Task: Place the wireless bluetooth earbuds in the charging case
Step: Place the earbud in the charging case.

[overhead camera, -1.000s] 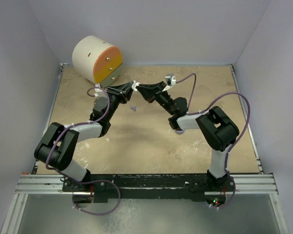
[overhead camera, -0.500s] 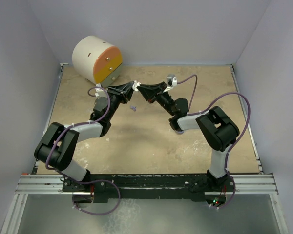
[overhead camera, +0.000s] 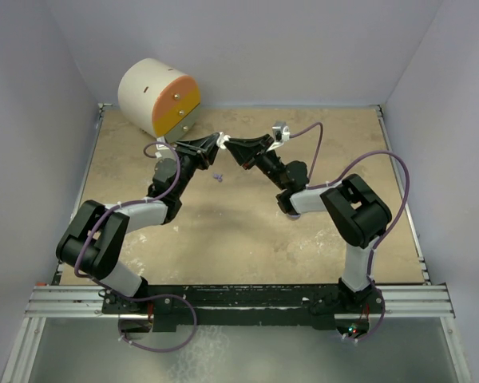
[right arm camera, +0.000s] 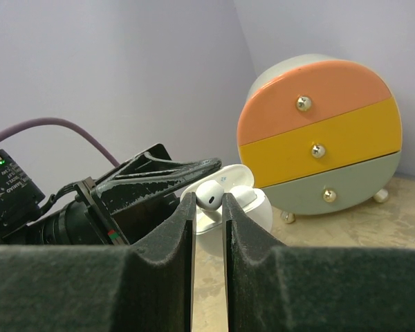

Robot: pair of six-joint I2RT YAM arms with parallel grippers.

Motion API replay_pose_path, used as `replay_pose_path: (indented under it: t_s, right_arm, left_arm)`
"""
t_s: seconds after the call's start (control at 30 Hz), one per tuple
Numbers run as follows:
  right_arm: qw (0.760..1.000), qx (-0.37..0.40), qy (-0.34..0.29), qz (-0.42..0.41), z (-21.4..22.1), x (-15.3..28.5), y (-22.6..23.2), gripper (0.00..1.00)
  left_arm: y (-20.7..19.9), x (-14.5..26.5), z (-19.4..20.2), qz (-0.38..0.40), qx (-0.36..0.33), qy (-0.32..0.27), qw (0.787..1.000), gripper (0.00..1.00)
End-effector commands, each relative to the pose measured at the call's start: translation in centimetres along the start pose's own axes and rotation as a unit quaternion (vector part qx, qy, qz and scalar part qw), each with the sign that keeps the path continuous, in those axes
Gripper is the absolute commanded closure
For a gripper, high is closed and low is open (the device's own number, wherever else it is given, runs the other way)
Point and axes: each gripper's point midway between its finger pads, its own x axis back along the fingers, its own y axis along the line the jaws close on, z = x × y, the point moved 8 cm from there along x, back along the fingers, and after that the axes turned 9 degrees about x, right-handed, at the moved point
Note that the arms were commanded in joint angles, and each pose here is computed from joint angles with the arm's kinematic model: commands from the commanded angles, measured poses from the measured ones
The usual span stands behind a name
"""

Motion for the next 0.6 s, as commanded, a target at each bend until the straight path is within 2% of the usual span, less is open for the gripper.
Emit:
replay_pose_path:
  t_s: [0.0, 0.23, 0.57]
  right_arm:
    - [0.935, 0.105, -0.314, -0.129, -11.35, 1.69, 5.24, 0.80]
    - [0.934, 0.109, -0.315, -0.127, -11.59, 1.76, 5.34, 0.72]
    - [0.933, 0.114, -0.317, -0.125, -11.89, 1.78, 5.37, 0.68]
  left_arm:
    - [-3.98, -0.30, 1.20, 0.083, 0.015, 0.019, 0.996, 1.00]
    - [-4.02, -0.41, 1.24, 0.083, 0.015, 0.019, 0.996, 1.00]
    - [-3.90, -0.51, 1.18, 0.082, 0.015, 0.019, 0.996, 1.00]
